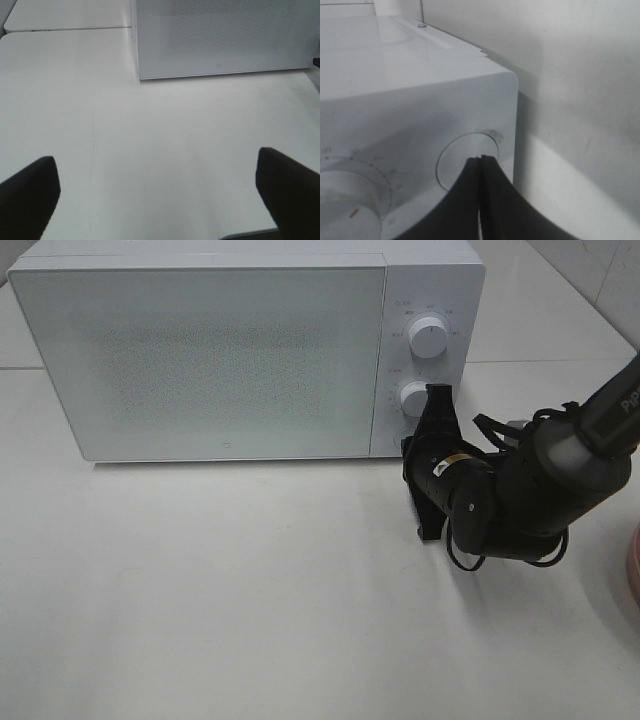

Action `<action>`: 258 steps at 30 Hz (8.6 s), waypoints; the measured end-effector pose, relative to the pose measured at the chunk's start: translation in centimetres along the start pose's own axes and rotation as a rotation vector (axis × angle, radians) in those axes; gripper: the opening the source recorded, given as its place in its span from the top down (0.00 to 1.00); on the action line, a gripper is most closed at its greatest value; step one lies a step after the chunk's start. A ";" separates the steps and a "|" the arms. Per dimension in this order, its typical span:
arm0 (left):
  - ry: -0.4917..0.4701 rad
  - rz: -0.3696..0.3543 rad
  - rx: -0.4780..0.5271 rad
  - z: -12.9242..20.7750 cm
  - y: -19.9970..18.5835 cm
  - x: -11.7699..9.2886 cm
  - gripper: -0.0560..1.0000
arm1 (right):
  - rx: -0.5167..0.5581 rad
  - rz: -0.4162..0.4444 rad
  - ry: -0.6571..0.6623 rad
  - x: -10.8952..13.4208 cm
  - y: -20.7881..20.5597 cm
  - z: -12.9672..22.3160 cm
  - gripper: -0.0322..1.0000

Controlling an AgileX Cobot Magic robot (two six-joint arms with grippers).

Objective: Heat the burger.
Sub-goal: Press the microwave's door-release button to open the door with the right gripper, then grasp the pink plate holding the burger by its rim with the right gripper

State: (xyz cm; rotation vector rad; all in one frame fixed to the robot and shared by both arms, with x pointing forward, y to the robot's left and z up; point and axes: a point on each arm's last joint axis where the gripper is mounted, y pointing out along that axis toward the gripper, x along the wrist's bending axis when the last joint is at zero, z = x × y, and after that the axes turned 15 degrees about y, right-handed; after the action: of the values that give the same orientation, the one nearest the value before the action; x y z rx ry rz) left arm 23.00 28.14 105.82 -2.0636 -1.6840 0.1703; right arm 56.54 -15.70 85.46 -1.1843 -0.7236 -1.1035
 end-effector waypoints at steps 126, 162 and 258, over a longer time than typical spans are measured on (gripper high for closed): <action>0.000 0.000 0.000 0.0 0.0 0.0 0.01 | 0.719 0.502 -1.527 7.9 -10.5 3.0 0.90; 0.000 0.000 0.000 0.0 0.0 0.0 0.01 | 0.594 0.945 -1.606 12.6 -13.0 -8.0 0.31; 0.000 0.000 0.000 0.0 0.0 0.0 0.01 | 0.472 1.142 -1.600 5.0 -9.5 -12.4 0.91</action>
State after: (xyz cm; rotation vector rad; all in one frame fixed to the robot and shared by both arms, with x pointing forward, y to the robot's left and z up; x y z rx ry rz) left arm 23.00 28.14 105.82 -2.0636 -1.6840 0.1703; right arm 48.12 -28.99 89.98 -1.5392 -1.0834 1.1239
